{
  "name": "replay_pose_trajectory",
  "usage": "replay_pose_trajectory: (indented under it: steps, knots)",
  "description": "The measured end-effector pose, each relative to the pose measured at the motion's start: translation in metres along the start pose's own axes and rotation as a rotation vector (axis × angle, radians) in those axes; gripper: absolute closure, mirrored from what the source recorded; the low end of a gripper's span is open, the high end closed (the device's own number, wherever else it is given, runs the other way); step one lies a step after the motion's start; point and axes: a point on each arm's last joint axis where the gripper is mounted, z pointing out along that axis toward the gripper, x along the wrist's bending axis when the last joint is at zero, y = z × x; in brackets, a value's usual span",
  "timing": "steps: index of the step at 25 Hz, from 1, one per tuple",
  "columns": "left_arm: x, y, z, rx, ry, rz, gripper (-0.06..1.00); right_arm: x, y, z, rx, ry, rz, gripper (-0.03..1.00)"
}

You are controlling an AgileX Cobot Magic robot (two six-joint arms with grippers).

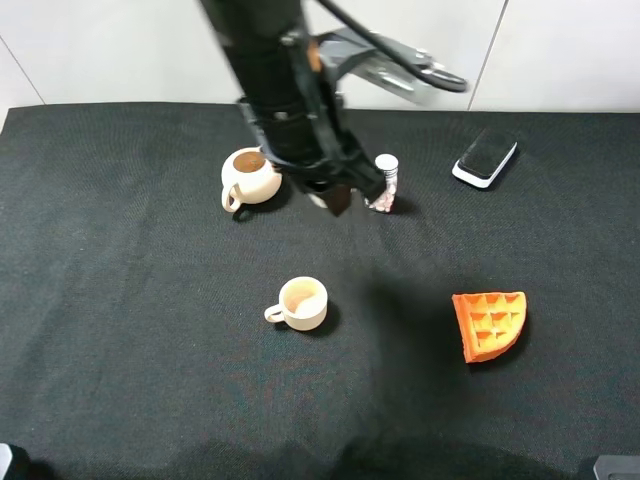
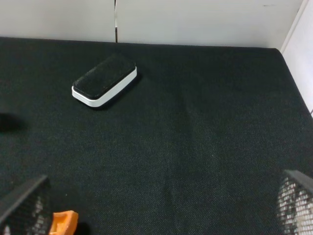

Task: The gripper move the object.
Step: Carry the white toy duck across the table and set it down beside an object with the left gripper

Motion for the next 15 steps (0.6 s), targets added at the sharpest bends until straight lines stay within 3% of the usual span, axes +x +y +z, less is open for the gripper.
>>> replay_pose_trajectory:
  steps: [15]
  knots:
    - [-0.055,0.058,0.056,0.012,-0.028,0.181,0.45,0.000,0.000,0.000,0.000,0.000,0.000,0.27]
